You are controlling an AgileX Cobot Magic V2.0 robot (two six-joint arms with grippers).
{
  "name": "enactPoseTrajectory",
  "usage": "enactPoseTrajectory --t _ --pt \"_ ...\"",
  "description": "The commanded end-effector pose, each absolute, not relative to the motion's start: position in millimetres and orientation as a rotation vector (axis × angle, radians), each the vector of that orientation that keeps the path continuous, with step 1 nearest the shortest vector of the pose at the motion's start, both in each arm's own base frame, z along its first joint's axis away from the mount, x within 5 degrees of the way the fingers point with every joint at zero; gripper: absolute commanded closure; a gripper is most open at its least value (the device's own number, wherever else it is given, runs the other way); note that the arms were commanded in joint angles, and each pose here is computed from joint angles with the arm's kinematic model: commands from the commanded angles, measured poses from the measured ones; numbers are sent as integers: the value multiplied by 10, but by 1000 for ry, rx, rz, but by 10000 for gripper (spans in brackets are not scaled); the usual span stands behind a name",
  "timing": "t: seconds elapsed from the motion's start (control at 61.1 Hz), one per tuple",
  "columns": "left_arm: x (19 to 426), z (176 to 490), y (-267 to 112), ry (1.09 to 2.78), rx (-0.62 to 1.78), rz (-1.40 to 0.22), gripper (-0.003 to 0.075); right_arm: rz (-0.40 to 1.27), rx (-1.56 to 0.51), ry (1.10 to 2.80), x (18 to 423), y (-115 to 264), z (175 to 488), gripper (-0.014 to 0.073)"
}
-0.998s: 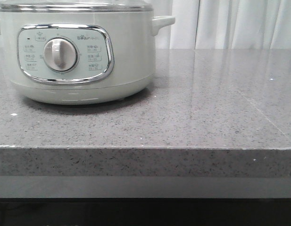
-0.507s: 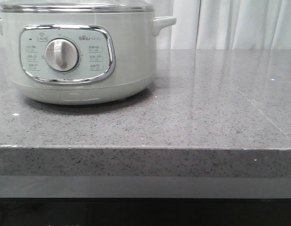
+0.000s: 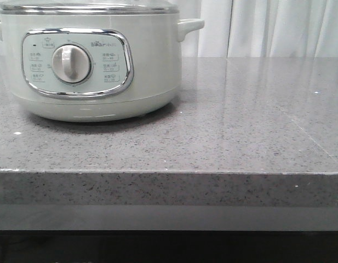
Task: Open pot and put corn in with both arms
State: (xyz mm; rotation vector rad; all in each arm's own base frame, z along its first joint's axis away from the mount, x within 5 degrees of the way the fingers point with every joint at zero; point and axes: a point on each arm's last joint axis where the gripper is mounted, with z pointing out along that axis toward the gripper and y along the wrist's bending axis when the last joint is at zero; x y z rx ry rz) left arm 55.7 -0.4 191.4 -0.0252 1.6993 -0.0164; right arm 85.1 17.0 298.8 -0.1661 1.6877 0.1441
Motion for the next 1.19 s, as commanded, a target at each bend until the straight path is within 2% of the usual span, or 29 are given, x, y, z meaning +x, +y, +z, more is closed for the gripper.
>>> enactPoseTrajectory --t 0.0,1.015,1.178 --pt "544 1998 0 1599 -44 -29 738 122 -143 1590 859 148 3145 663" --pt "544 1998 0 1599 -44 -29 738 121 -142 1588 860 147 3146 663" --pt "544 1998 0 1599 -44 -29 738 66 -163 1609 870 127 3049 663"
